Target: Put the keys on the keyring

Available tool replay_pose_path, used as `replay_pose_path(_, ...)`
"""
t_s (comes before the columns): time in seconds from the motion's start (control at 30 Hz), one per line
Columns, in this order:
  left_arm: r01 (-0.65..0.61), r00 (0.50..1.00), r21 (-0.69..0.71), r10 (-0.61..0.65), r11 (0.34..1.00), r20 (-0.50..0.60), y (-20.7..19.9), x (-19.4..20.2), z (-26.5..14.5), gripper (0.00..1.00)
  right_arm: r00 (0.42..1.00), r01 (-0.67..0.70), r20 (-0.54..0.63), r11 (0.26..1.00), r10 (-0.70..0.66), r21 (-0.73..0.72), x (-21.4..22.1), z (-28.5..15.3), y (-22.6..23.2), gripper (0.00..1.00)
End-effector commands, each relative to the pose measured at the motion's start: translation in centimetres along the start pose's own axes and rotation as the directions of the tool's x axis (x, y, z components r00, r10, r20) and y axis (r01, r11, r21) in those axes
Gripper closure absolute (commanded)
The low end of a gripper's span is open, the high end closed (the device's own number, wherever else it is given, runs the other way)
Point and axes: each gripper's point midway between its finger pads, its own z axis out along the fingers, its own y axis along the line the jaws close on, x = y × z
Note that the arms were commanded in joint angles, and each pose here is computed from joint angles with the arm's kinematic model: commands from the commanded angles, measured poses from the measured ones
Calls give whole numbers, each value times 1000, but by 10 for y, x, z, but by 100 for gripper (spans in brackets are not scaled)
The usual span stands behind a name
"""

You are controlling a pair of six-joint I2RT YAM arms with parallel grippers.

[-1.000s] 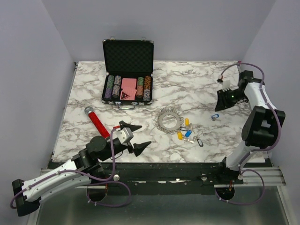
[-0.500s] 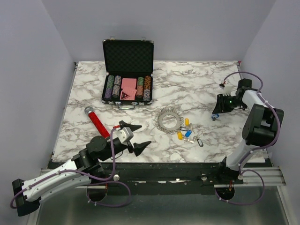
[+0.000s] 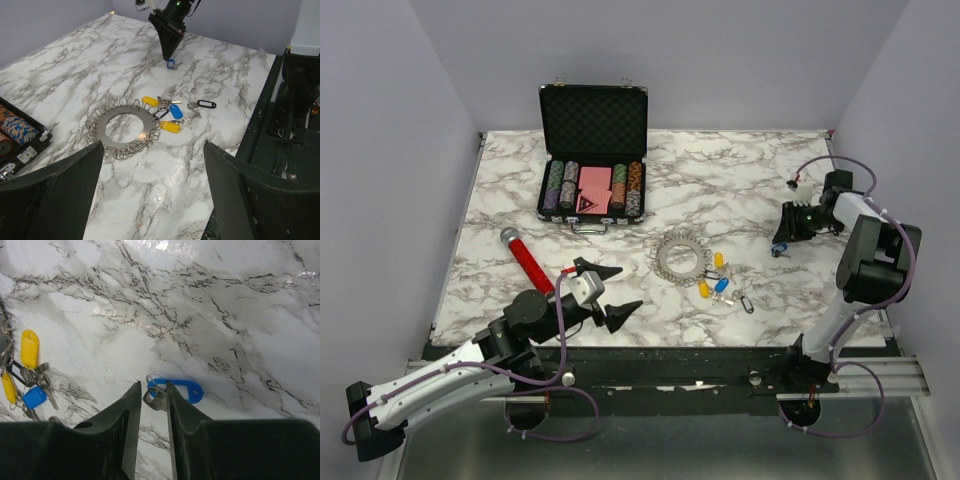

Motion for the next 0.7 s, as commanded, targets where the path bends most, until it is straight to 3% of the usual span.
replay_pose_path(0.0,4,1000,-17,-4,1000,8,3,1,0,11,1000,-15,-20,1000,15,16,8,7,-8,66)
replay_pose_path(0.67,4,1000,-19,-4,1000,6,3,2,0,11,998,-22,-64,999,19,-44,20,13,0,82)
